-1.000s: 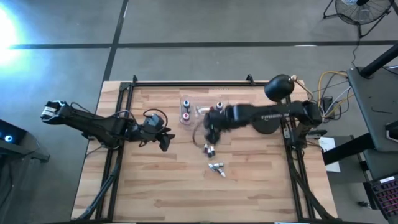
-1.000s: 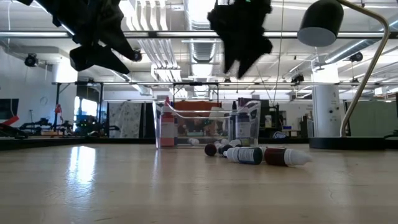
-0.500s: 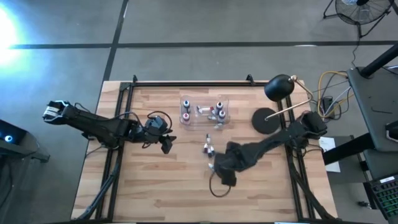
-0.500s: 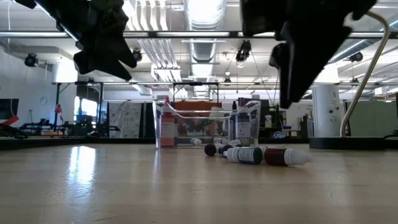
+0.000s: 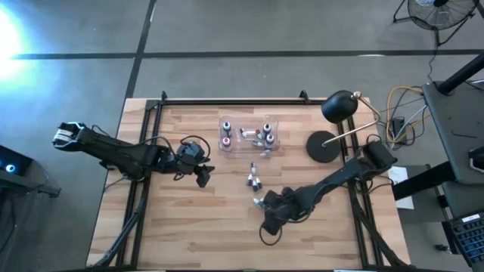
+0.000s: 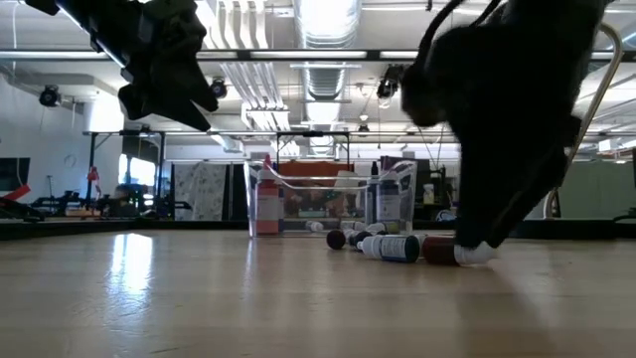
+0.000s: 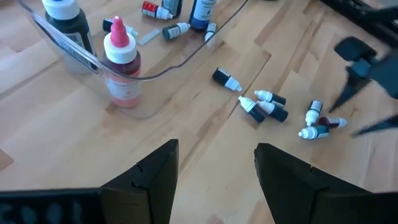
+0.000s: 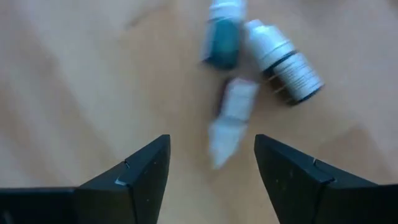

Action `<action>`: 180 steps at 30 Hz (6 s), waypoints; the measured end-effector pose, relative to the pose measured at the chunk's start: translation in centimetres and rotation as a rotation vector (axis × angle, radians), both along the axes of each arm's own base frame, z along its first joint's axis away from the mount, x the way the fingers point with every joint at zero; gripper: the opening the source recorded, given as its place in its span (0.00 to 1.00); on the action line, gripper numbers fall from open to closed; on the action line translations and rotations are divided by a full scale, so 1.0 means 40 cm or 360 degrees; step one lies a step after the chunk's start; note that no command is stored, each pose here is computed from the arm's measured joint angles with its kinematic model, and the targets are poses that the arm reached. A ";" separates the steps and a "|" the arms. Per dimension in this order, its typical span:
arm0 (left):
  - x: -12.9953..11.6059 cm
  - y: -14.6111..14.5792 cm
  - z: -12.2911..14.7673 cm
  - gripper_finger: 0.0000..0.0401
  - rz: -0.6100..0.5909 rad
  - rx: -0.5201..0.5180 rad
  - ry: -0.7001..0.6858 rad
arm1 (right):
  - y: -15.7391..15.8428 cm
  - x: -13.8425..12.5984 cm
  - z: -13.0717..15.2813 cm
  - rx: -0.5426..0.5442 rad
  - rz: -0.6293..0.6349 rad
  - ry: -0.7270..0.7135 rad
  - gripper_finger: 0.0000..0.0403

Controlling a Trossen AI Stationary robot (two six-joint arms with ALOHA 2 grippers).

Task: Pick & Place food coloring
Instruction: Put the small red food coloring bottle into the transparent bin, then put the small blue food coloring bottle into the transparent bin, then put the small brown food coloring bottle into the transparent bin

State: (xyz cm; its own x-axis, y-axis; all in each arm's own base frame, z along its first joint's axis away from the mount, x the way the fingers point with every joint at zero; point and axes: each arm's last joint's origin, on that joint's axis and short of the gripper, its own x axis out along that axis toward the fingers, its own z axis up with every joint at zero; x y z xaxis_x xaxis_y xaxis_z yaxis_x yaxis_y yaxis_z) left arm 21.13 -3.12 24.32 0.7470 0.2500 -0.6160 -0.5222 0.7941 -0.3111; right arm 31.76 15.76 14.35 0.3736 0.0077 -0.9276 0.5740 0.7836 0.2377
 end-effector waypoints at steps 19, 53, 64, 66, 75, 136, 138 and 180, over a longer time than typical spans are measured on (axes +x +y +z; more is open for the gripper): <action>-0.002 -0.003 -0.004 0.46 -0.0098 -0.0003 0.0052 | 0.026 0.075 -0.055 -0.0238 -0.0102 0.0214 0.25; -0.002 -0.003 -0.004 0.46 -0.0067 -0.0024 0.0038 | -0.315 0.017 0.327 -0.0277 -0.0131 -0.0285 0.58; 0.121 -0.033 -0.047 0.46 -0.0485 0.0102 -0.0122 | -0.138 -0.075 0.185 -0.0161 -0.0133 0.0042 0.56; 0.152 -0.040 -0.052 0.46 -0.0578 0.0201 -0.0171 | -0.118 -0.089 0.166 -0.0142 -0.0160 0.0072 0.56; 0.312 -0.088 -0.134 0.46 -0.1118 0.0440 -0.0148 | -0.055 -0.161 0.115 -0.0105 -0.0187 0.0172 0.56; 0.338 0.181 0.001 0.31 0.0322 0.0835 0.0362 | -0.092 -0.185 0.051 -0.0235 -0.0402 0.0143 0.56; 0.319 0.172 0.017 0.36 0.0392 0.0892 0.0401 | -0.093 -0.184 0.051 -0.0230 -0.0403 0.0142 0.56; 0.260 -0.008 -0.034 0.42 -0.0433 0.0185 0.0010 | -0.289 -0.012 -0.012 -0.0743 0.1896 0.0206 0.55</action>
State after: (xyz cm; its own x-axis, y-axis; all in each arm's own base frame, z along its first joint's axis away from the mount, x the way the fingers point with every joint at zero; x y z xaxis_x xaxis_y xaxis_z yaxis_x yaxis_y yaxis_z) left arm 31.54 -3.45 22.98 0.7927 0.1099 -0.5996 -0.2866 0.9353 -0.2075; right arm 31.30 4.20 13.86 0.2683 -0.0607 -0.9614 -0.5359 0.8199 -0.2013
